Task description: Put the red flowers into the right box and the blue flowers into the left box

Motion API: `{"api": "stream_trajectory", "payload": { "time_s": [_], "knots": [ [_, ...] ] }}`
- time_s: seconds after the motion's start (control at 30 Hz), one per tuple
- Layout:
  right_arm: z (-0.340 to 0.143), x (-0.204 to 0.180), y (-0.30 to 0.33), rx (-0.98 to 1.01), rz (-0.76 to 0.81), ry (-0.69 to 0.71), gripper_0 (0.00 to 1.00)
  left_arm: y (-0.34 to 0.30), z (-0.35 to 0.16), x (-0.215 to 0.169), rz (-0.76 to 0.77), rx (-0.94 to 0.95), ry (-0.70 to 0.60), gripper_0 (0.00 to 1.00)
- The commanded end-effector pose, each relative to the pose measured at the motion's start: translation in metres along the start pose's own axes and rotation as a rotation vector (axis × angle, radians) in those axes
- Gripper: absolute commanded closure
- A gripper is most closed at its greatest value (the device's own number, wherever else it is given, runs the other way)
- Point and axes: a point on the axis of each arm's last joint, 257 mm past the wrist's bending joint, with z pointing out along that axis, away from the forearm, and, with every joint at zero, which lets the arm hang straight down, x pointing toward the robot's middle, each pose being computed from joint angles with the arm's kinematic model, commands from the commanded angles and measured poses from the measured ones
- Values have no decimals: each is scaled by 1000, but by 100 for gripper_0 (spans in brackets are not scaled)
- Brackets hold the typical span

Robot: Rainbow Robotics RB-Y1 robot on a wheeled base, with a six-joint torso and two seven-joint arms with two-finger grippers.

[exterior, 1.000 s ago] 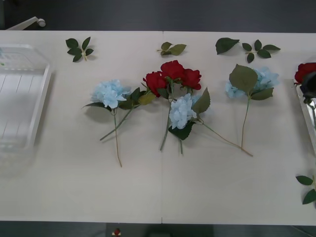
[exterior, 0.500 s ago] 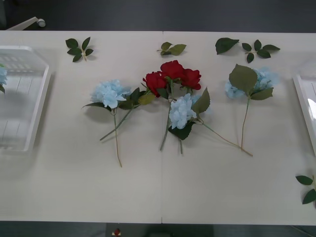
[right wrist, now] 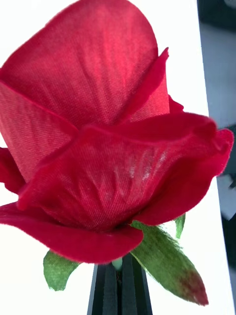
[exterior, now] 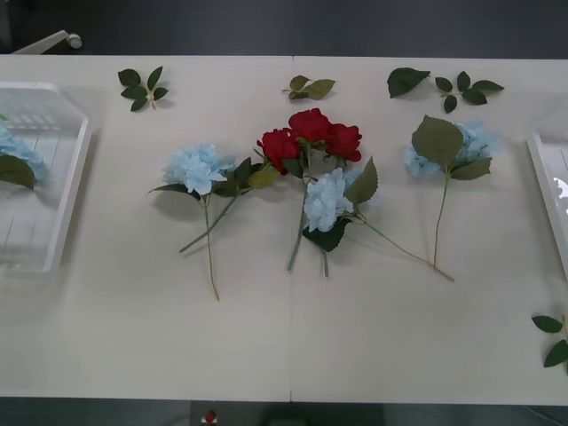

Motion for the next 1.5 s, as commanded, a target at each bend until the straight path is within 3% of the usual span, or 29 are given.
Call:
{"api": "stream_trajectory", "payload": {
  "time_s": [0.03,0.13,0.17,0.2,0.23,0.27,0.6,0.7,0.9,1.17,1.5],
  "knots": [
    [-3,-14,15,-26,109,-26,100,-3,-23,-49,3,46,0,0],
    [-1,-13,18,-32,140,-23,96,-24,-36,-63,6,116,28,0],
    [-1,-12,19,-36,145,-22,71,-30,-39,-68,6,134,32,0],
    [-1,-13,20,-38,147,-23,36,-38,-42,-74,6,159,31,0],
    [-1,-13,20,-38,147,-23,36,-38,-42,-74,6,159,31,0],
    [-1,-13,21,-43,150,-23,0,-54,-48,-86,16,204,25,0],
    [-3,-16,28,-65,159,-28,0,-161,-60,-105,116,395,-21,0],
    [-3,-16,32,-79,163,-27,0,-210,-51,-92,176,460,-4,0],
    [-9,-15,53,-157,192,-5,0,-272,-31,-65,137,548,0,0],
    [-36,-7,107,-232,162,15,0,-334,-3,-22,101,595,34,0],
    [-74,29,206,-397,160,4,0,-386,-25,-19,180,674,14,0]
  ]
}}
